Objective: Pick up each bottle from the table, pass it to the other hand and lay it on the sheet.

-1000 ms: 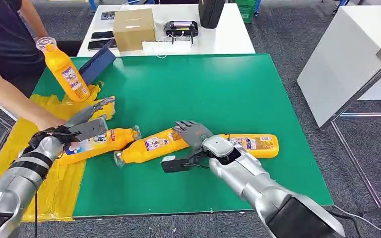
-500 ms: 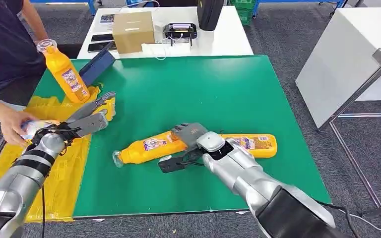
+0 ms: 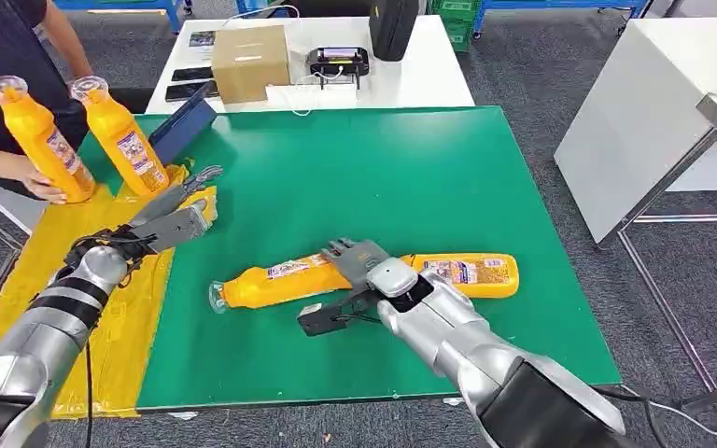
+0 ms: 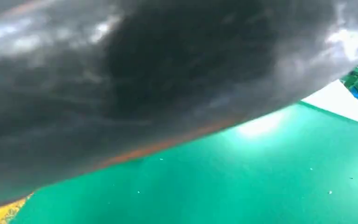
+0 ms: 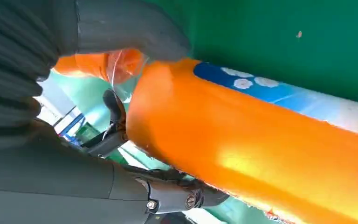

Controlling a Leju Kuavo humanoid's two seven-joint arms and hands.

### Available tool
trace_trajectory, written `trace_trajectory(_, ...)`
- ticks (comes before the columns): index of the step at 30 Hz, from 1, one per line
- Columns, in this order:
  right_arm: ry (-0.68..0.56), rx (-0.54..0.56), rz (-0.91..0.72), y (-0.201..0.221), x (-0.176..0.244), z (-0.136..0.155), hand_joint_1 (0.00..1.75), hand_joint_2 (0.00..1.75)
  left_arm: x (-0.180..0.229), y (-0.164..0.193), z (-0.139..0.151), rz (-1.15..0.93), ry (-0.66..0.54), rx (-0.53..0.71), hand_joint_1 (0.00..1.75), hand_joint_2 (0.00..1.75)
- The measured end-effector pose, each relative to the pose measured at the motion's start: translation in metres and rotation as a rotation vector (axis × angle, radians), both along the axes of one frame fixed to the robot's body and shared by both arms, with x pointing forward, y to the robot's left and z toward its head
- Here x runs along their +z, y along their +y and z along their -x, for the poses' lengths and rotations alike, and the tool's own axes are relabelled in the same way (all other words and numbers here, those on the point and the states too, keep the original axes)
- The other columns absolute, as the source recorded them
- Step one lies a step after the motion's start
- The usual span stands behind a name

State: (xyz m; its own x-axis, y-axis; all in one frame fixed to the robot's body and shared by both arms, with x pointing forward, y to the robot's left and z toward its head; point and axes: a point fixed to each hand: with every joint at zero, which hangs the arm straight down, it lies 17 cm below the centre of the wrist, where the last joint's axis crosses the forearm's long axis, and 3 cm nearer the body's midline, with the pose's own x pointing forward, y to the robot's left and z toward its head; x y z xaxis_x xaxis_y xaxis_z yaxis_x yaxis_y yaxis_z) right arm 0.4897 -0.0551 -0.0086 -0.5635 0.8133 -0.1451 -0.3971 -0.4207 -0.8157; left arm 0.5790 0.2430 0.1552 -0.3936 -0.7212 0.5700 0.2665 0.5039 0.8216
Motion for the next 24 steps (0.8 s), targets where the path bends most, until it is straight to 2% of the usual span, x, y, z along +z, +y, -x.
trace_trajectory(15, 0.011, 0.028, 0.02, 0.006, -0.005, 0.008, 0.02, 1.75, 0.001, 0.005, 0.001, 0.009, -0.003, 0.014, 0.0, 0.0)
trace_trajectory(16, 0.014, 0.029, 0.02, 0.007, -0.006, 0.009, 1.75, 1.75, 0.001, 0.005, 0.0, 0.01, -0.004, 0.015, 0.0, 0.0)
trace_trajectory(24, 0.101, 0.055, 0.025, 0.011, -0.012, 0.02, 1.75, 1.75, 0.002, 0.004, 0.0, 0.006, -0.006, 0.012, 0.0, 0.0)
